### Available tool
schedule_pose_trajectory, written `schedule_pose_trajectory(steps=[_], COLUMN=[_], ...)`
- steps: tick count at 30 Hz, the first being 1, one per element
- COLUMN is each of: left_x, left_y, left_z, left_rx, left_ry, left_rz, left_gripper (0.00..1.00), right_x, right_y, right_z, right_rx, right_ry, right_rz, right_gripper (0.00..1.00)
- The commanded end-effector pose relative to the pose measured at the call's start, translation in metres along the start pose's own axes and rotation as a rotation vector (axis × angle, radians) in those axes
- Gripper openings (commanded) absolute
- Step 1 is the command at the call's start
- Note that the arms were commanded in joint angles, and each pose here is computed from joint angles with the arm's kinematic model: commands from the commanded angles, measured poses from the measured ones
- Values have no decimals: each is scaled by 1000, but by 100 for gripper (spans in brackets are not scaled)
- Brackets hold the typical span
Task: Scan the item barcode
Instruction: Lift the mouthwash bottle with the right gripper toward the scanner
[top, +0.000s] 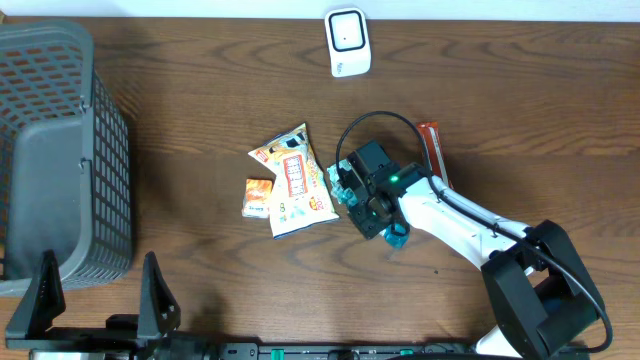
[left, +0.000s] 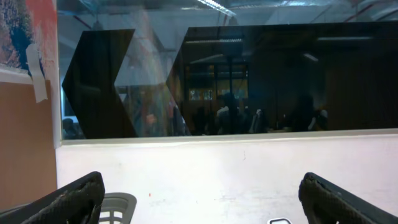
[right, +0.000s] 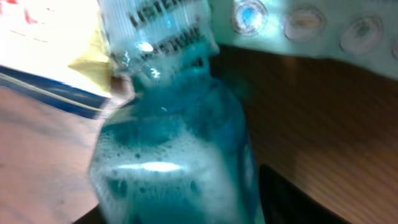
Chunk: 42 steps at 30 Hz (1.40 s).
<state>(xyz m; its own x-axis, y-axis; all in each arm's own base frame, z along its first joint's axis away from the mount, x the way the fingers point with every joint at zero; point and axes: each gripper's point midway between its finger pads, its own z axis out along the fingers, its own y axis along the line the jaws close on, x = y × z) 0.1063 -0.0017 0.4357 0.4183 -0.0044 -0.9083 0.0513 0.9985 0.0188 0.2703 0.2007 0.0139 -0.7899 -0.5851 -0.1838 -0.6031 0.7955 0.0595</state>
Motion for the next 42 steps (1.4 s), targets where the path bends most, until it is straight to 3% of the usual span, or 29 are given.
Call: schedule_pose_trajectory(steps=[1,15,20,23,25,32,42], left_x=[-1,2,19,33,41,71,160], left_y=[1,1,-1,-2,-2,-5,-12], left_z=[0,0,6,9,11,16,26], left_rx=[-5,-4,-2,-1,0,5,-8], left_ry=[-4,3,41,70,87,155,311], left_rz=[-15,-14,-10,-7,-6,-1,-125], left_gripper=[100,100,100,100,100,100,100], right_x=[-22,-31,-29,-31,-33,-37,-52], right_y=[16,24,24,25,25,26,11], right_z=[-17,-56,-69,-77,-82,-88,-89], right_rx=[-79,-113,-113,-113,-113,-112,-30], right_ry=[-64,-13,17,5,-13,-46,-108], right_rz=[-1,15,30,28,27,24,21], right_gripper=[56,56,79,87,99,99,99])
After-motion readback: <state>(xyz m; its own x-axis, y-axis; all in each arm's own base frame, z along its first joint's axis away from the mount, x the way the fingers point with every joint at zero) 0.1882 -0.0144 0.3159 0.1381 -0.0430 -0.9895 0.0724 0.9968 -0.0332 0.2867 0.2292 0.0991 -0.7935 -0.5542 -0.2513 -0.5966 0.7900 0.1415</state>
